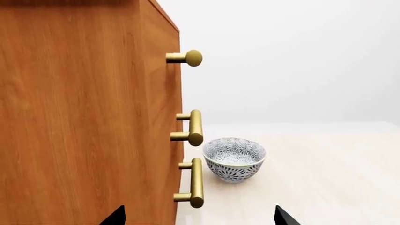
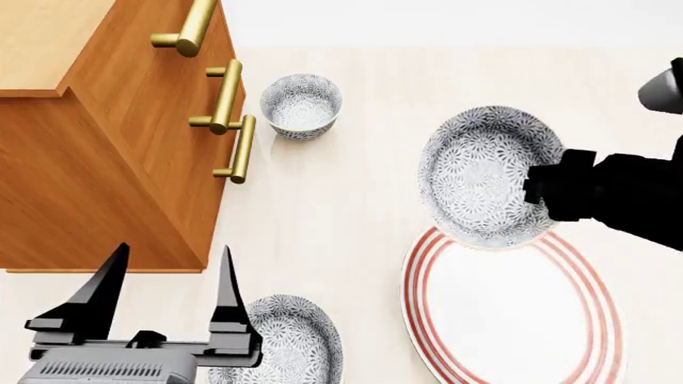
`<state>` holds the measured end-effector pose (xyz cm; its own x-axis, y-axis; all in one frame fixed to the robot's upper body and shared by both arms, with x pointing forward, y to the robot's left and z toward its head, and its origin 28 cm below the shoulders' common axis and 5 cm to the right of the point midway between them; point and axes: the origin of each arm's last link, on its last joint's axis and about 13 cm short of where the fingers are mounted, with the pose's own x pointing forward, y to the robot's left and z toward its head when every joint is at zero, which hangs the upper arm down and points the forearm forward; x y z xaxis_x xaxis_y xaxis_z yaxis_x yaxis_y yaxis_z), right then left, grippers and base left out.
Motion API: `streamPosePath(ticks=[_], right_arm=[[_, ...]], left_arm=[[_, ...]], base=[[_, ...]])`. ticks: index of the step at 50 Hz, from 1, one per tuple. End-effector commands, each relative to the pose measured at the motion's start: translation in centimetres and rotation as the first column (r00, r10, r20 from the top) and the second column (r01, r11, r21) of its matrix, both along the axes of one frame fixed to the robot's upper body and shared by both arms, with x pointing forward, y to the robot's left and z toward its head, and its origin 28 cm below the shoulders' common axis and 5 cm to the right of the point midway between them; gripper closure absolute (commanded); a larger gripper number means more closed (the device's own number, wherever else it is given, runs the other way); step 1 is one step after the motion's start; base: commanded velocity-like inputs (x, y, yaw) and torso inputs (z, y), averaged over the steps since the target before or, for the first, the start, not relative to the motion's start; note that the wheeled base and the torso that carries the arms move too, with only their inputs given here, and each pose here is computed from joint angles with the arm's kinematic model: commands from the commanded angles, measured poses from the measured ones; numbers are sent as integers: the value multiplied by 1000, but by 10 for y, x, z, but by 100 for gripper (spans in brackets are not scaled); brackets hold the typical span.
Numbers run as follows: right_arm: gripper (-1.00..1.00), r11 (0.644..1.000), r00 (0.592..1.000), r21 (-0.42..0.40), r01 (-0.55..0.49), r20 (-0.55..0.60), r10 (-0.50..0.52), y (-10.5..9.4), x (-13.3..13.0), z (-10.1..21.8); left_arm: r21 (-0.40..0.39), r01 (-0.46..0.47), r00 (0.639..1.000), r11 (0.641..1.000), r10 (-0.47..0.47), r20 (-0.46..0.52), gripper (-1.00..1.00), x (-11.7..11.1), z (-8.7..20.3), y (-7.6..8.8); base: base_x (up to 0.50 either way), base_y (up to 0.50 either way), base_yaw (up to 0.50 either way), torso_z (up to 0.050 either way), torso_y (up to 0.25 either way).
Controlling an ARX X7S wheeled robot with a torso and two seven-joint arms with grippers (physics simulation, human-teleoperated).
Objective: Put the bowl in the middle on the plate.
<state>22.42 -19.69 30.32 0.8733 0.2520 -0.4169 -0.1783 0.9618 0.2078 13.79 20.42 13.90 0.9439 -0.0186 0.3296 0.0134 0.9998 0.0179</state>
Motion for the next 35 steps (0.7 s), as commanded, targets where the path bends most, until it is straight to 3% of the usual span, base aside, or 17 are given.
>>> streamPosePath(ticks=[1, 35], right_arm=[[100, 999, 999, 21, 34, 1, -34, -15, -16, -8], [100, 989, 992, 93, 115, -65, -109, -37, -32, -49]], left_arm=[[3, -7, 1000, 1000, 7, -1, -100, 1, 0, 0], [6, -11, 1000, 1000, 11, -5, -100, 2, -2, 0]], base=[[0, 0, 0, 0, 0], [0, 0, 0, 0, 0]])
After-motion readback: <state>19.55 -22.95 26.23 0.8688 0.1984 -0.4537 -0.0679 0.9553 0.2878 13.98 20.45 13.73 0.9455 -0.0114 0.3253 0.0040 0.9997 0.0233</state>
